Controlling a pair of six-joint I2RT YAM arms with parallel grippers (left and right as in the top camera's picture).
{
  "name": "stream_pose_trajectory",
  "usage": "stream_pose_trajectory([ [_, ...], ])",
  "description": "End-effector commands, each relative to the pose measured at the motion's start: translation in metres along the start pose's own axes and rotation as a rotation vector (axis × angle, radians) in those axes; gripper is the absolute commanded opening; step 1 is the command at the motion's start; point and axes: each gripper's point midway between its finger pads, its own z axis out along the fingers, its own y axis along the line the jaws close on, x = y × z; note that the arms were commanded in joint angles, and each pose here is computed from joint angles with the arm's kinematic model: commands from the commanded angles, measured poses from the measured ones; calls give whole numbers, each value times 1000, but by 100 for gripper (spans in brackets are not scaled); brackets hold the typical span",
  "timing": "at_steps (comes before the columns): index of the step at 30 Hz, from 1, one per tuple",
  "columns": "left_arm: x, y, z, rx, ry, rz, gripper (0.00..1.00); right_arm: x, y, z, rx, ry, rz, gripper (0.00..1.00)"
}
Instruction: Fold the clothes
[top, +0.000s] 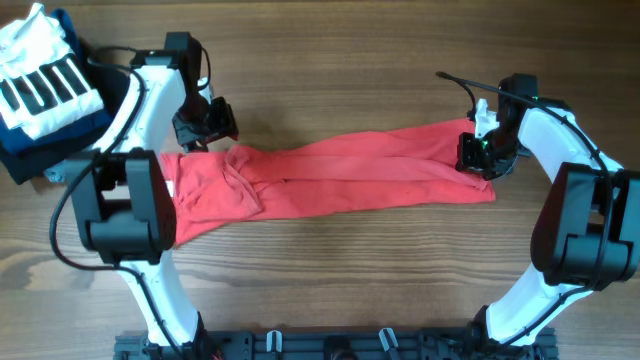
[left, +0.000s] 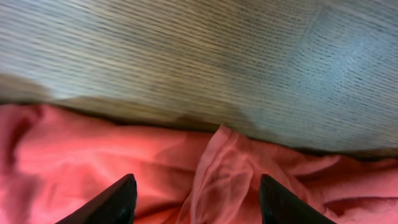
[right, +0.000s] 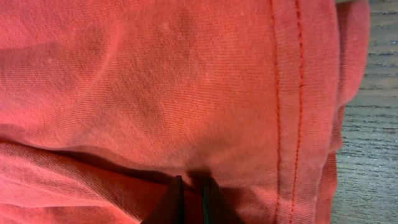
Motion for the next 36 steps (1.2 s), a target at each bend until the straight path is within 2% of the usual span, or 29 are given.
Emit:
stream_pose_trajectory([
  [1, 0, -6, 14, 48, 36, -20, 63, 5, 3, 6, -21, 24, 10, 11],
  [8, -8, -7, 31, 53, 38, -20, 58, 5, 3, 6, -21, 23, 9, 11],
  [13, -7, -14, 46, 85, 62, -16, 45, 5, 3, 6, -21, 24, 9, 11],
  [15, -6, -17, 48, 83, 69, -9, 37, 5, 3, 6, -21, 24, 9, 11],
  [19, -3, -23, 49, 82, 69, 8, 13, 5, 3, 6, -21, 24, 9, 11],
  [21, -4, -24, 49, 84, 66, 10, 5, 6, 3, 6, -21, 26, 10, 11],
  [27, -12, -31, 38, 113, 27, 26, 4, 6, 3, 6, -22, 26, 10, 11],
  [36, -22, -76, -19, 327, -63, 89, 4, 6, 3, 6, -21, 26, 9, 11],
])
